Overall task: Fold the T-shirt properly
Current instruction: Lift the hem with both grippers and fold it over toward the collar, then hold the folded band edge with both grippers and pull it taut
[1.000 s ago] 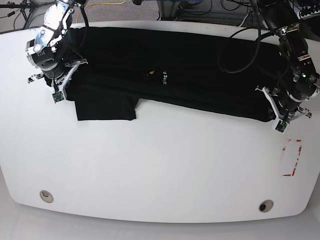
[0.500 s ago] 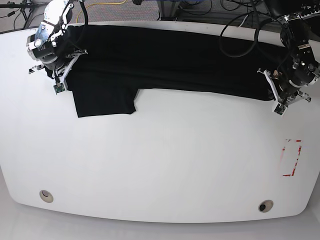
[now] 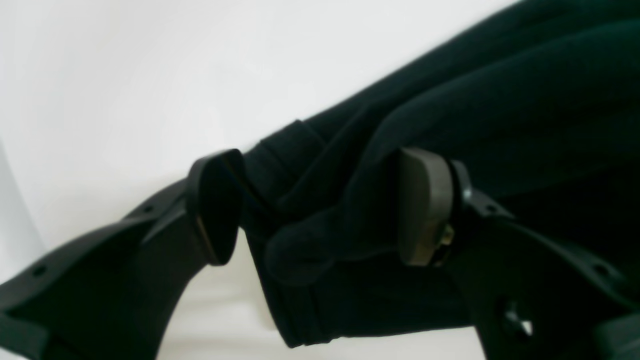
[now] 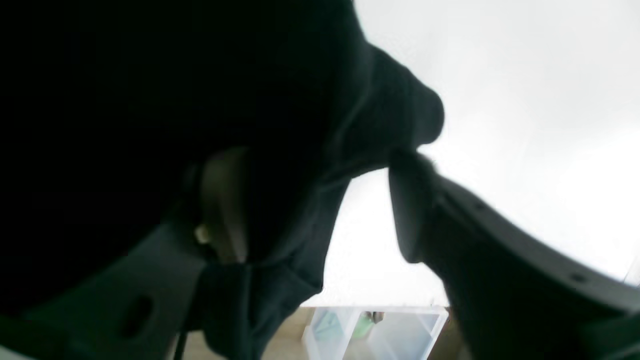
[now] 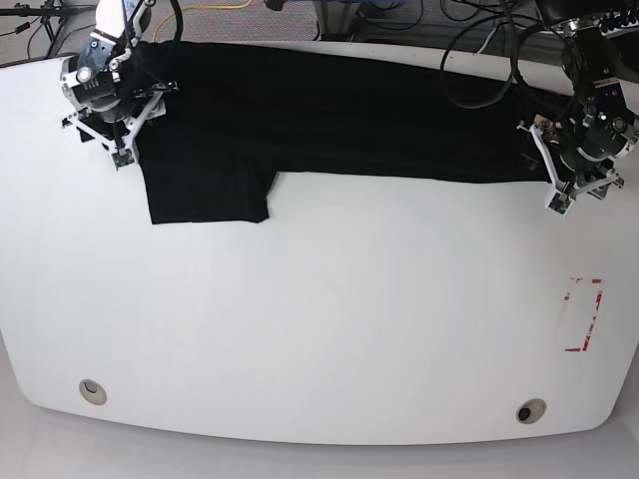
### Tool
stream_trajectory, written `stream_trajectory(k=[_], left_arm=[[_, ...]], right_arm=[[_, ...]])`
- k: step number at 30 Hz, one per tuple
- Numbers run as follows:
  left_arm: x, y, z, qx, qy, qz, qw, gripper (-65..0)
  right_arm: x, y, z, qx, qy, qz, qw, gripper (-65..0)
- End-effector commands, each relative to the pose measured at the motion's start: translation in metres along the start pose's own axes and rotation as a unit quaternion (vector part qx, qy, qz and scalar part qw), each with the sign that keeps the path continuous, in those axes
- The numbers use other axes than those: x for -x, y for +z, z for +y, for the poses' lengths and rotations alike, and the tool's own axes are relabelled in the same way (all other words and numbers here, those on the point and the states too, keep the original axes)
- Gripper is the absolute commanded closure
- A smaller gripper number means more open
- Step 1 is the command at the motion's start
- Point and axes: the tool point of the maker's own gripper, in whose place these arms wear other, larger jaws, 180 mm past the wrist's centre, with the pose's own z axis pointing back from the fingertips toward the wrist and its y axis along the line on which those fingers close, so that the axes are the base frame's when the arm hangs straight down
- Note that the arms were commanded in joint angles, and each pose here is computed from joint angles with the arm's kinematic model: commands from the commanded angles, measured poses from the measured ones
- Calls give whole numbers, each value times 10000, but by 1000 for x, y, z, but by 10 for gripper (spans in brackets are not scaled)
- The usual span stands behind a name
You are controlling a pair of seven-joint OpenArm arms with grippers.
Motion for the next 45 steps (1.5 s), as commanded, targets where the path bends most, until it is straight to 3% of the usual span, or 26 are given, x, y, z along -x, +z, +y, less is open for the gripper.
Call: stream_trajectory(k=[1, 6, 10, 16, 27, 36, 45], left_arm=[[-24, 14, 9, -167, -76, -415, 9990, -418], [-54, 35, 1, 53, 22, -1145, 9934, -415], [-57, 46, 7, 210, 373, -1397, 9893, -415], [-45, 47, 30, 5, 632, -1025, 9927, -415], [13, 23, 29, -22, 806, 3, 9967, -411], [67, 7, 21, 290, 1025, 739, 9916, -319], [79, 1, 17, 409, 1143, 892, 9886, -312]], right_arm=[[-12, 6, -7, 113, -5, -221, 9997, -469], [-19, 9, -10, 171, -10, -335, 9993, -472], [-28, 10, -15, 237, -16, -429, 9988, -472], [-27, 11, -24, 339, -98, -435, 9984, -472], [-46, 11, -21, 287, -337, -761, 9961, -472], [-69, 6, -13, 139, -519, -1044, 9931, -472], [-111, -18, -14, -194, -817, -1468, 9856, -474]])
